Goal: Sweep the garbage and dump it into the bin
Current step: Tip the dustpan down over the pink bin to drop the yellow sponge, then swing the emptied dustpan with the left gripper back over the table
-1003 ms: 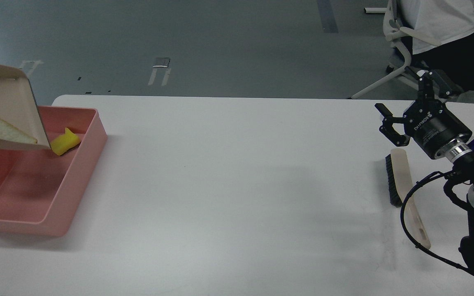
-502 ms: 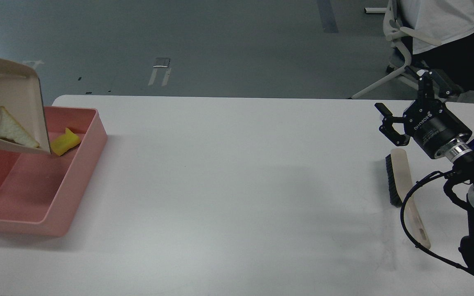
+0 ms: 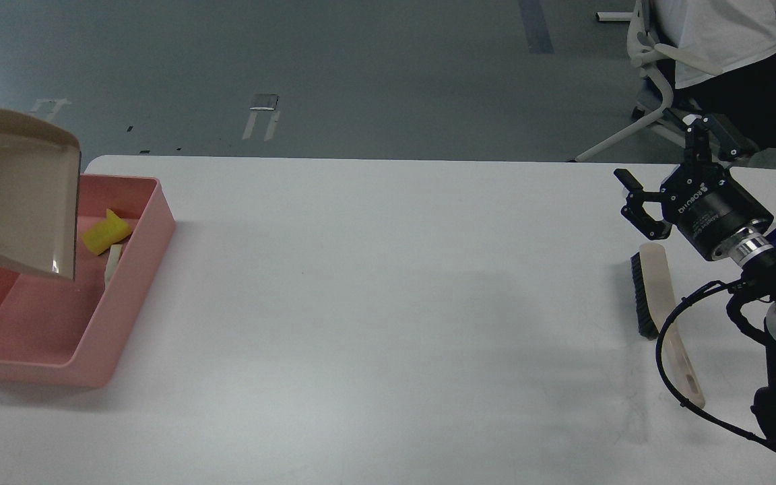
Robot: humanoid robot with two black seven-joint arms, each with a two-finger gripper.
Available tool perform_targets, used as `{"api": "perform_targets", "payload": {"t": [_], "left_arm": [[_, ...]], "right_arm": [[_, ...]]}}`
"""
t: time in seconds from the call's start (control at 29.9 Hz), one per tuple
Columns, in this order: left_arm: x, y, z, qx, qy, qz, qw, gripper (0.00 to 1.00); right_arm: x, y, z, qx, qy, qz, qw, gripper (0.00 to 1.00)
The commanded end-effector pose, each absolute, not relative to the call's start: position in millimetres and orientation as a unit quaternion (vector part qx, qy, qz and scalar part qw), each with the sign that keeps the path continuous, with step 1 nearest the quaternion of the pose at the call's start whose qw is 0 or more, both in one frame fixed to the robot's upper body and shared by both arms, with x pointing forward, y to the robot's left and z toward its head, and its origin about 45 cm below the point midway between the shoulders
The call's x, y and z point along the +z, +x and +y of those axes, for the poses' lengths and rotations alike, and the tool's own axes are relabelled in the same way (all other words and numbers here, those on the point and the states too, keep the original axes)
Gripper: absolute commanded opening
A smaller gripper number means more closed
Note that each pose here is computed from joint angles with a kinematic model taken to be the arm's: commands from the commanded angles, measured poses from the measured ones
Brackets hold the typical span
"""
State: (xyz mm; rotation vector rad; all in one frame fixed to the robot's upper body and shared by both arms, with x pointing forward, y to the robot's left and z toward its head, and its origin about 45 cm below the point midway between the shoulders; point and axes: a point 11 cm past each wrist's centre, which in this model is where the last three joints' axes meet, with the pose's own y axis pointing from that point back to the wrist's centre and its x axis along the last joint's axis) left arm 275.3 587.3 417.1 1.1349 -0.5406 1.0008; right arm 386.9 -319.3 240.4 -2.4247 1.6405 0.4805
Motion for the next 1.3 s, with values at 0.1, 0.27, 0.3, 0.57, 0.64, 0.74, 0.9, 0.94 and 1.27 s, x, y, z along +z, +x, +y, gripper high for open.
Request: {"api": "perform_targets", "payload": {"t": [0.1, 0.27, 0.3, 0.57, 0.64, 0.74, 0.9, 0.94, 1.27], "left_arm": [[421, 276, 574, 0.418, 0.523, -0.255, 0.698, 0.22], [421, 275, 575, 0.409, 0.536, -0.257, 0.693, 0.22], [421, 275, 575, 0.405, 0.540, -0.258, 0.691, 0.22], [424, 276, 578, 0.428, 0.519, -0.253, 0.696, 0.22], [436, 277, 580, 0.463, 0.485, -0.247, 0.700, 0.22], [453, 279, 580, 0.489, 0.455, -0.250, 0.701, 0.22], [492, 281, 576, 0.553, 0.359, -0.248, 0.709, 0.22], [497, 281, 575, 0.559, 0.347, -0.248, 0.711, 0.21], [477, 293, 537, 0.556, 0.242, -0.208, 0.768, 0.21]], "right_arm": [[242, 387, -321, 0.157, -0.813, 0.553, 0.093, 1.00], [241, 387, -321, 0.158, -0.813, 0.553, 0.093, 1.00], [241, 387, -321, 0.158, -0.813, 0.553, 0.093, 1.00], [242, 387, -322, 0.157, -0.813, 0.554, 0.092, 1.00], [242, 387, -322, 0.156, -0.813, 0.554, 0.092, 1.00], [242, 386, -321, 0.155, -0.813, 0.553, 0.092, 1.00], [242, 386, -321, 0.155, -0.813, 0.553, 0.092, 1.00], [243, 386, -322, 0.155, -0.813, 0.553, 0.091, 1.00], [244, 382, -352, 0.146, -0.794, 0.582, 0.093, 1.00]]}}
